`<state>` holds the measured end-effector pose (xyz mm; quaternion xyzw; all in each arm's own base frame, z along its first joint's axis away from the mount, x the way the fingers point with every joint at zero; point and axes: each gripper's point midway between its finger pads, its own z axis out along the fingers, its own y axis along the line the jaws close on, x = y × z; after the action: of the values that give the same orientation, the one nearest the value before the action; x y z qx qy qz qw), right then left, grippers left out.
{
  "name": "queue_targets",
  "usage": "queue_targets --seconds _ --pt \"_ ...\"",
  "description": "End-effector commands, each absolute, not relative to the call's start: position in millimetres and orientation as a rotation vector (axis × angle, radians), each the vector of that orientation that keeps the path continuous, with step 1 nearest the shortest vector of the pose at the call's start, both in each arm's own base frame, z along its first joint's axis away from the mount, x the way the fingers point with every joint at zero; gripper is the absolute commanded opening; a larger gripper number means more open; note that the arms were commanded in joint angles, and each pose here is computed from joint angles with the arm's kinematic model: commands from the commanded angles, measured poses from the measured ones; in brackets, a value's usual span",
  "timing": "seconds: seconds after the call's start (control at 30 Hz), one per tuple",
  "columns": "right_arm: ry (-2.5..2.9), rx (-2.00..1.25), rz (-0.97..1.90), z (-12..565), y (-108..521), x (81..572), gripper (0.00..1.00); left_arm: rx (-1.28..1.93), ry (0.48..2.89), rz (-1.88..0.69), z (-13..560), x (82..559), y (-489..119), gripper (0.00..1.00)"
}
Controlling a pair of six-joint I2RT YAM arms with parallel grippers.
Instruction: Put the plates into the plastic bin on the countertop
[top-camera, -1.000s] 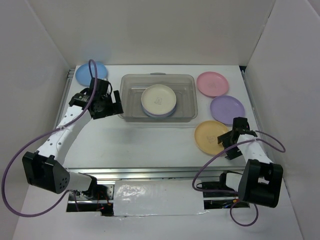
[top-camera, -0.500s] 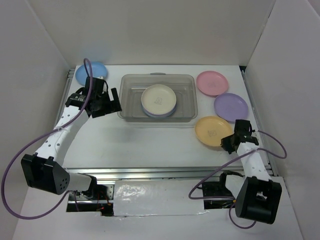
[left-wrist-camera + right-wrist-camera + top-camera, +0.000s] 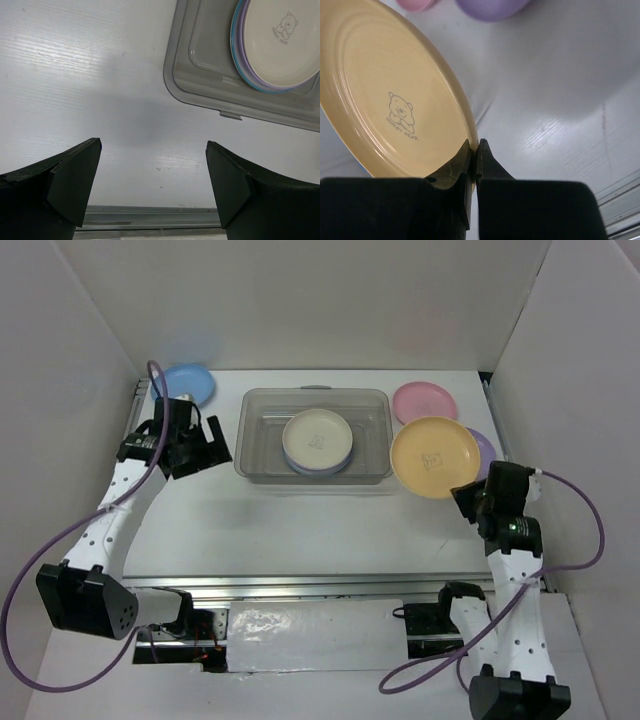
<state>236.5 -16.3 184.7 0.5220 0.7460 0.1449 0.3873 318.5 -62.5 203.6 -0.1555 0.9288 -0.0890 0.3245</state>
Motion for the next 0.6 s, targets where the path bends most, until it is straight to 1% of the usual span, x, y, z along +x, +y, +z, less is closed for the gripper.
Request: queue_targets --seconds 0.0,0.03,0.07,0.1,0.13,0.17,0.2,0.23,0.27,0.3,0.37,0.4,0.47,0.5,0.57 --pt "1.940 1.156 0.489 215.2 14.0 269.2 0.00 -0.444 2.324 -0.242 226.2 327.2 -44.3 0.99" --pt "1.935 1.060 0.527 234.8 23.7 285.0 0.00 -0.473 2.314 -0.256 227.8 330.4 -37.0 0.99" --pt "1.984 1.012 0.553 237.1 35.9 294.7 0.00 -0.485 2.313 -0.262 228.1 331.6 -32.7 0.99" --pt "2.092 0.962 0.568 222.5 53.4 311.0 0.00 -0.490 2.309 -0.280 229.6 334.1 -31.3 0.99" --pt "2.168 0.859 0.581 221.8 74.8 316.8 0.00 -0.490 2.315 -0.303 228.0 335.8 -31.3 0.99" --pt "2.207 0.822 0.564 224.8 86.8 339.2 0.00 -0.524 2.303 -0.296 227.7 338.3 -20.3 0.99" --pt "2.191 0.753 0.589 241.6 98.0 341.4 0.00 -0.533 2.307 -0.303 224.8 338.9 -18.1 0.99" --pt "2.274 0.696 0.568 224.9 117.8 353.0 0.00 -0.550 2.303 -0.297 223.0 340.0 -10.8 0.99" --pt "2.261 0.649 0.588 238.9 129.1 366.5 0.00 -0.557 2.304 -0.294 221.2 340.1 -8.1 0.99" --pt "2.323 0.639 0.570 219.5 140.3 377.8 0.00 -0.565 2.304 -0.292 217.8 340.2 -5.4 0.99" --pt "2.331 0.562 0.608 227.7 162.0 394.0 0.00 -0.594 2.303 -0.279 213.1 338.9 3.7 0.99" --pt "2.386 0.548 0.596 206.6 172.3 404.6 0.00 -0.600 2.317 -0.283 205.4 336.8 3.4 0.99" --pt "2.411 0.485 0.626 207.2 190.6 418.2 0.00 -0.601 2.297 -0.292 205.1 337.7 6.4 0.99" --pt "2.466 0.483 0.607 183.3 197.3 425.8 0.00 -0.606 2.304 -0.298 199.8 336.0 6.4 0.99" --pt "2.475 0.448 0.611 179.8 209.4 437.8 0.00 -0.605 2.283 -0.303 200.7 335.8 7.6 0.99"
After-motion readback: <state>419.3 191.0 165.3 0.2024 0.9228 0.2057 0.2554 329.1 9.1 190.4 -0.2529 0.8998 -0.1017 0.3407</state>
